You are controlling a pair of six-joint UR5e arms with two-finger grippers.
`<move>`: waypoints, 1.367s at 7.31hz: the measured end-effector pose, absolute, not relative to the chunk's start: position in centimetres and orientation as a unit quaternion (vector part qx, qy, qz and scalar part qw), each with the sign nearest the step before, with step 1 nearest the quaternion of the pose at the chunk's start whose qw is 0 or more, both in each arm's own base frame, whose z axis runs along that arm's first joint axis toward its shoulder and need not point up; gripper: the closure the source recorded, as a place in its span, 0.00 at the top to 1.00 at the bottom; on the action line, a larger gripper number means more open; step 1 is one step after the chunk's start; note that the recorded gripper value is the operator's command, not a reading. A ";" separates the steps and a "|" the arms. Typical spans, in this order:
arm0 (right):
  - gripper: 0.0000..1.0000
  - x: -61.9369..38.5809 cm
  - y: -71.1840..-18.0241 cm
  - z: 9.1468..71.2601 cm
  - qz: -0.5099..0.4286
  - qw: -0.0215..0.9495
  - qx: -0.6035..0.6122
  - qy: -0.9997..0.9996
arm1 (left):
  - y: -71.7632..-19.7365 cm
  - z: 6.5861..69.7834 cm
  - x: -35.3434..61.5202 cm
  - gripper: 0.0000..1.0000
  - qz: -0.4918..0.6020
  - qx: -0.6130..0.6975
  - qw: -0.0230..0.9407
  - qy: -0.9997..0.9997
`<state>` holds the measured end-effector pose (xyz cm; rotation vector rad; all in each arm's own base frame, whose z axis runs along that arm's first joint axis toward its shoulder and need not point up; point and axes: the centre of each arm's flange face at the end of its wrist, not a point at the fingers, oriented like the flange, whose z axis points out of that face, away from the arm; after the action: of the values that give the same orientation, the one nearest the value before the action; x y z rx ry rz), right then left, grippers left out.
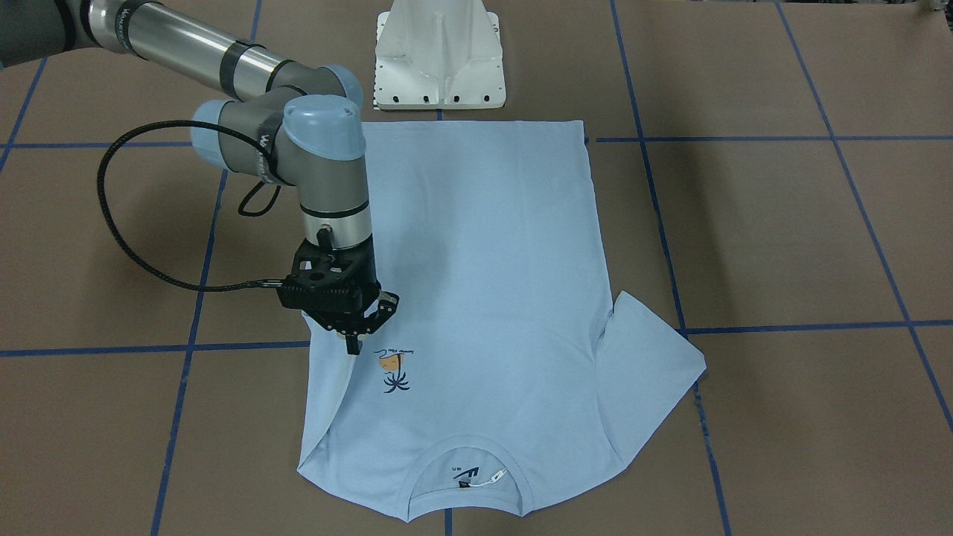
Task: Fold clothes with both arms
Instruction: 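Fold the grasped sleeve inward across the shirt body with the right gripper, then release the sleeve and withdraw the right gripper while the left arm moves in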
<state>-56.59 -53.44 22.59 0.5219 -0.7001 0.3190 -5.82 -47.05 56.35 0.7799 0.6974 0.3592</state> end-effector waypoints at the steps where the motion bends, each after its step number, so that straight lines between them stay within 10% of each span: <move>1: 1.00 -57.7 -52.7 22.8 0.149 0.892 0.266 -0.334 | -47.1 56.3 -5.8 1.00 0.171 0.371 0.851 0.331; 7: 1.00 -44.0 -62.4 18.4 0.050 0.898 0.187 -0.395 | -49.2 53.0 -4.0 0.98 0.147 0.386 0.838 0.357; 10: 1.00 -30.2 -65.5 22.7 -0.009 0.902 0.170 -0.397 | -53.8 47.9 4.9 0.79 0.036 0.323 0.840 0.435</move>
<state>-30.16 -65.53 22.67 0.3510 -0.8219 -0.0189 4.89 -53.79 47.94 0.6826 0.9199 0.0762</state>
